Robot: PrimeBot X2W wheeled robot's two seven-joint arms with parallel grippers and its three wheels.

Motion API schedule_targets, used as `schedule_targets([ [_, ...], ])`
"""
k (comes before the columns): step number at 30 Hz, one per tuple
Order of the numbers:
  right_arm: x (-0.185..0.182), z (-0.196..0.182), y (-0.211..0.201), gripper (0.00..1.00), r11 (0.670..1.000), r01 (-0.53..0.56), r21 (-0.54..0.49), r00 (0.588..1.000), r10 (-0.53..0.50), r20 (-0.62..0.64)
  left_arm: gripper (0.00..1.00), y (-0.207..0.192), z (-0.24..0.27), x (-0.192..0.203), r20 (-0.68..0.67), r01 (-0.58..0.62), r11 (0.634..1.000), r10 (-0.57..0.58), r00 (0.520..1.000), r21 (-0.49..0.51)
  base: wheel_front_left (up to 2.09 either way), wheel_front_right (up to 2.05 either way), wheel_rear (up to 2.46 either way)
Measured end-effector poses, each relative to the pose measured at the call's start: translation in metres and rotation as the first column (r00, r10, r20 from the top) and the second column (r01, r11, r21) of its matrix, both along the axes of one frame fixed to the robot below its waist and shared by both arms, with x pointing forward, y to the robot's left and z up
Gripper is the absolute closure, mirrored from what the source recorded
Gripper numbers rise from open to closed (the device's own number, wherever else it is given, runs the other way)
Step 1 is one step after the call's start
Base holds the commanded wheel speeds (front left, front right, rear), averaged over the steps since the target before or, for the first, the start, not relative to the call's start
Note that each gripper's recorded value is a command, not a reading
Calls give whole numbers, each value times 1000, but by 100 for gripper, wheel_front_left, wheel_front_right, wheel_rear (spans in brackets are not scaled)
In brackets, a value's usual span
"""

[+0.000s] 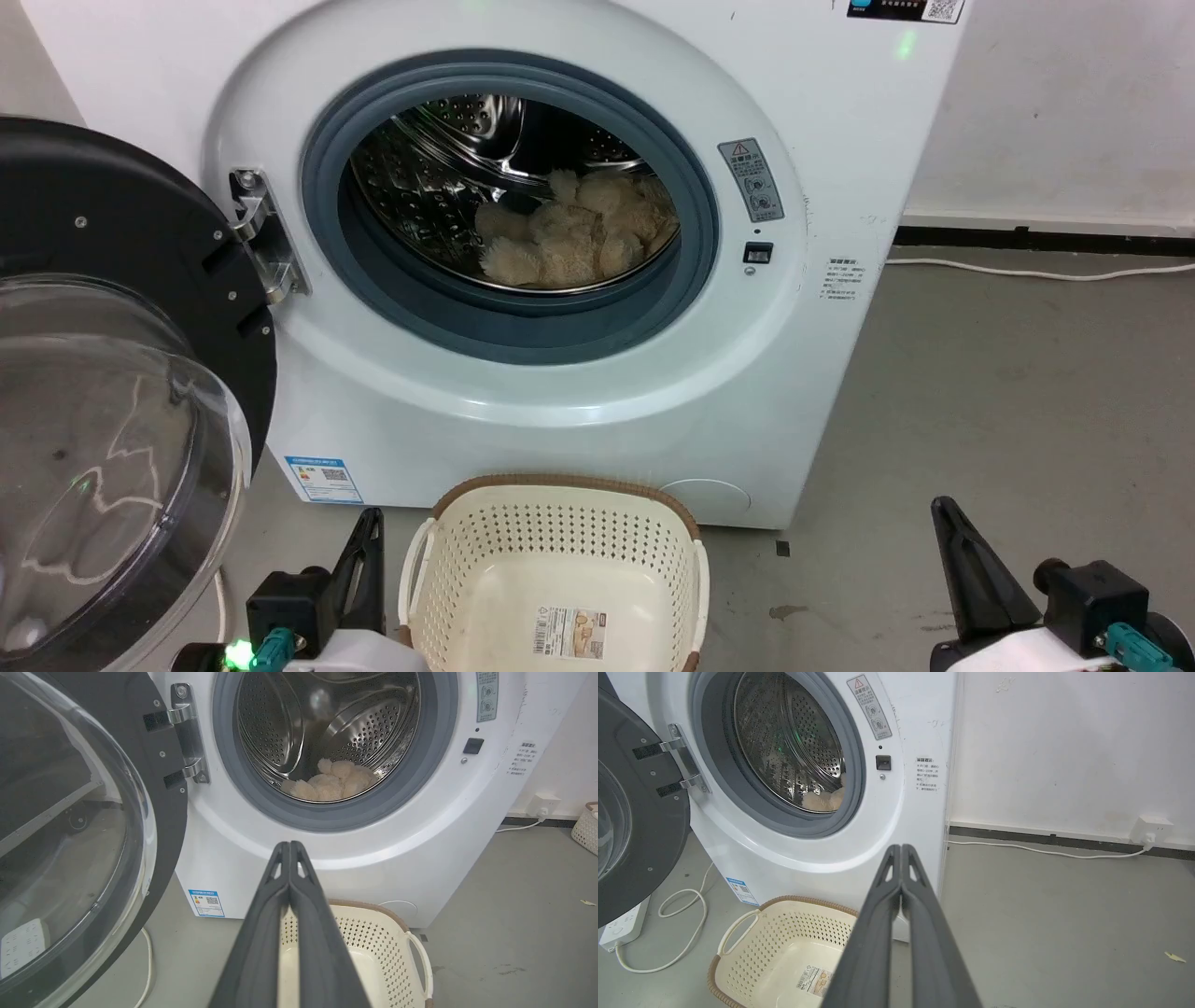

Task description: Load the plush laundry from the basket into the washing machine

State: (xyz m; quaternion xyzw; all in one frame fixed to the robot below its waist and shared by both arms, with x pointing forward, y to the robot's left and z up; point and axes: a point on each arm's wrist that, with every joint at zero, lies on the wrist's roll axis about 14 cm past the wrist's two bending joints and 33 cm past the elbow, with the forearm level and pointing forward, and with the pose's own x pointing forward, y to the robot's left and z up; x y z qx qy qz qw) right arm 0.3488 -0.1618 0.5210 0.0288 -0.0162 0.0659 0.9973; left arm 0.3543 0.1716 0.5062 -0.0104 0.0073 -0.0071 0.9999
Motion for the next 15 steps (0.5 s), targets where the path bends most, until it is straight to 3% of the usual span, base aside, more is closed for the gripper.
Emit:
schedule_targets([
  [15, 6, -1, 0, 100, 999, 0, -39, 1000, 0, -20, 100, 2, 7, 6, 3, -3, 1000, 3, 1000, 24, 0, 0, 0],
])
